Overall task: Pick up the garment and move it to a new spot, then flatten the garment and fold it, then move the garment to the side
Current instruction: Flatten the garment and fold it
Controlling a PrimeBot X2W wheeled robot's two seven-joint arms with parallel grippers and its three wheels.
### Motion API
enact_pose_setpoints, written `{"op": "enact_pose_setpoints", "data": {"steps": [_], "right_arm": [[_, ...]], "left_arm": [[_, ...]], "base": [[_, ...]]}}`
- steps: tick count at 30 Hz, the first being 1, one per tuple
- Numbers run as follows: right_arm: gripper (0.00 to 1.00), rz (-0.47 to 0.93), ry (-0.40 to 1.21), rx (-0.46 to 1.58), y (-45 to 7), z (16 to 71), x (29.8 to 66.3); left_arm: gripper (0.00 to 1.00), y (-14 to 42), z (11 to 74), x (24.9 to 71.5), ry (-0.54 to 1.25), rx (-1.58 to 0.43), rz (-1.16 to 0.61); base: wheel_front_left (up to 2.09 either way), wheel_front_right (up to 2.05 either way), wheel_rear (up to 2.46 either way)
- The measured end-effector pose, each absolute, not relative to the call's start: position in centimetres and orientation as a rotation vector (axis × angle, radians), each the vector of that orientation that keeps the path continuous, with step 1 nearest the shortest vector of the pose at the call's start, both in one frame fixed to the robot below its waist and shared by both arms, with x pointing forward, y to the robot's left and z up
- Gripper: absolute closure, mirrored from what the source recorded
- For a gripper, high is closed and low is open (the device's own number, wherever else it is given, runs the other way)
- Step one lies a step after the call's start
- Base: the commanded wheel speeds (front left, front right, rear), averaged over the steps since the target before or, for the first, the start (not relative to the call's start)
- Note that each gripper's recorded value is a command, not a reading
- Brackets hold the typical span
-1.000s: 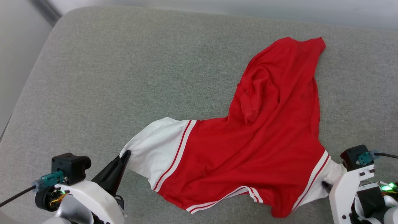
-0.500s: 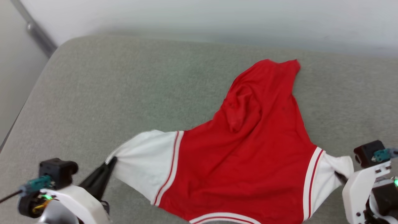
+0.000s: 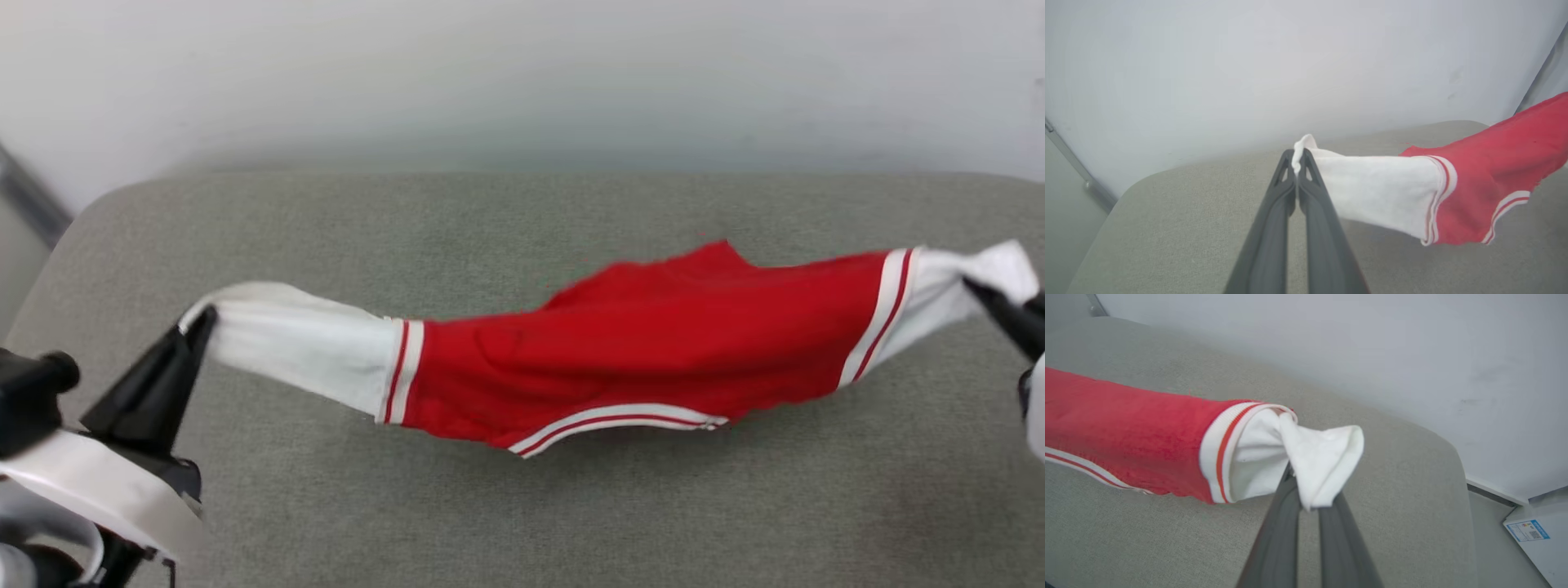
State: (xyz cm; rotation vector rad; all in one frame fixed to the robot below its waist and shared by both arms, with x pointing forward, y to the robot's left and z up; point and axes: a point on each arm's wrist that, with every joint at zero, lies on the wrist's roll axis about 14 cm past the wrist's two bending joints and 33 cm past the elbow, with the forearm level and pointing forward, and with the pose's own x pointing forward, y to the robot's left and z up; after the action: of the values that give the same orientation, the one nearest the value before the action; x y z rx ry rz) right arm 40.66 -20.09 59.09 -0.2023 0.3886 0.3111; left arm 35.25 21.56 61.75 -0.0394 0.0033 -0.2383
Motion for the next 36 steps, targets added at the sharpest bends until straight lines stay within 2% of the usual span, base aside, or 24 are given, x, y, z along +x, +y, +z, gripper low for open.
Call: {"op": "enact_pose_setpoints", "data": {"steps": [6, 14, 21, 29, 36], "right_arm": [[1.00, 0.304, 0.190, -0.215, -20.3, 66.1, 40.7], [1.00, 0.315, -0.008, -0.204, -19.8, 72.5, 40.4], [1.00, 0.313, -0.150, -0.212, -19.1, 76.3, 41.7], [1.00, 0.275, -0.311, -0.284, -18.7, 79.8, 45.6], [1.00, 0.248, -0.343, -0.317, -18.2, 79.3, 52.4]], "left_arm": [[1.00, 21.4, 68.1, 35.8, -0.193, 0.028, -0.264], [1.00, 21.0, 76.7, 35.4, -0.459, 0.064, -0.285], [1.00, 22.0, 80.9, 36.6, -0.571, 0.092, -0.262], [1.00, 23.2, 83.5, 41.1, -0.640, 0.111, -0.241], [1.00, 23.8, 83.4, 48.0, -0.664, 0.110, -0.225]], "base": [[0.00, 0.00, 0.00], [0.00, 0.00, 0.00], [0.00, 0.00, 0.00], [0.00, 0.00, 0.00], [0.00, 0.00, 0.00]]}}
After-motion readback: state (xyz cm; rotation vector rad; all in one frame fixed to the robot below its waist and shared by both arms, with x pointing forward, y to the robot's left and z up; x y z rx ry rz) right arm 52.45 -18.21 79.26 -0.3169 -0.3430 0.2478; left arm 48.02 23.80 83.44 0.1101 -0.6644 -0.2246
